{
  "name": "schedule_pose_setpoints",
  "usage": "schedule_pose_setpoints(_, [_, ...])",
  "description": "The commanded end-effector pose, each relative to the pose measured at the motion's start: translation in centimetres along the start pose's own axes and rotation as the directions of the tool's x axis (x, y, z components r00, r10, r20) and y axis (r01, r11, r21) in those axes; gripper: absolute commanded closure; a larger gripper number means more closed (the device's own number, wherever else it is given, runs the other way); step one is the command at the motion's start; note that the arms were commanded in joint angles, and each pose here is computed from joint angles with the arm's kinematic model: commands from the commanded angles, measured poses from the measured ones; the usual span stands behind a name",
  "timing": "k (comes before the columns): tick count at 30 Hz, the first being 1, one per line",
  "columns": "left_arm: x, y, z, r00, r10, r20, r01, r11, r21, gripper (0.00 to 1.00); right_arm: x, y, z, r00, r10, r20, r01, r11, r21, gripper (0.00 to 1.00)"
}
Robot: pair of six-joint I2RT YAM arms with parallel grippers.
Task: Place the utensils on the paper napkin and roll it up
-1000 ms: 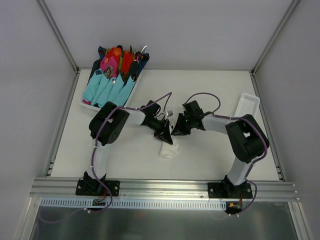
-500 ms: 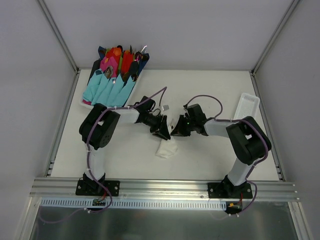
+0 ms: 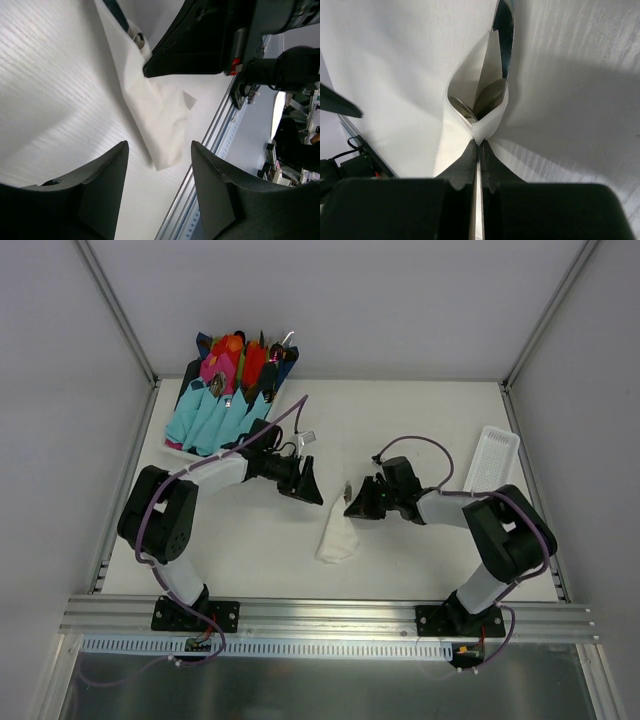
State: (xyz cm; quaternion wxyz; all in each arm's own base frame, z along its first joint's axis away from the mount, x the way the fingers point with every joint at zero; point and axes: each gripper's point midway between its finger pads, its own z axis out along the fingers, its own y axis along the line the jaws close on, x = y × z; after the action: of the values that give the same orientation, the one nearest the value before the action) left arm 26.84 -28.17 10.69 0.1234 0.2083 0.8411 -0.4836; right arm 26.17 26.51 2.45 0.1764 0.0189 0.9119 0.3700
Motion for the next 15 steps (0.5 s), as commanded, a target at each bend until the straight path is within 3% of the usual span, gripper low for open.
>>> schedule_pose_setpoints(1, [1.7, 1.2, 0.0, 0.998, 0.046, -0.043, -0.046, 0.999, -0.016, 0.47, -2.2, 3.6, -1.5, 0.992, -0.082, 0.096, 0.095, 0.987, -0.128, 1.0])
schedule_pose_setpoints(8, [2.5, 1.6, 1.0, 0.996, 0.055, -0.074, -0.051, 0.997, 0.055, 0.47, -2.7, 5.5, -2.4, 0.985, -0.104, 0.14, 0.132, 0.969, -0.207, 1.0])
schedule_pose_setpoints(15, [2.2, 1.2, 1.7, 0.991, 0.125, -0.038, -0.12, 0.985, 0.122, 0.45, -2.6, 7.1, -3.3, 0.982, -0.119, 0.149, 0.158, 0.947, -0.281, 1.0])
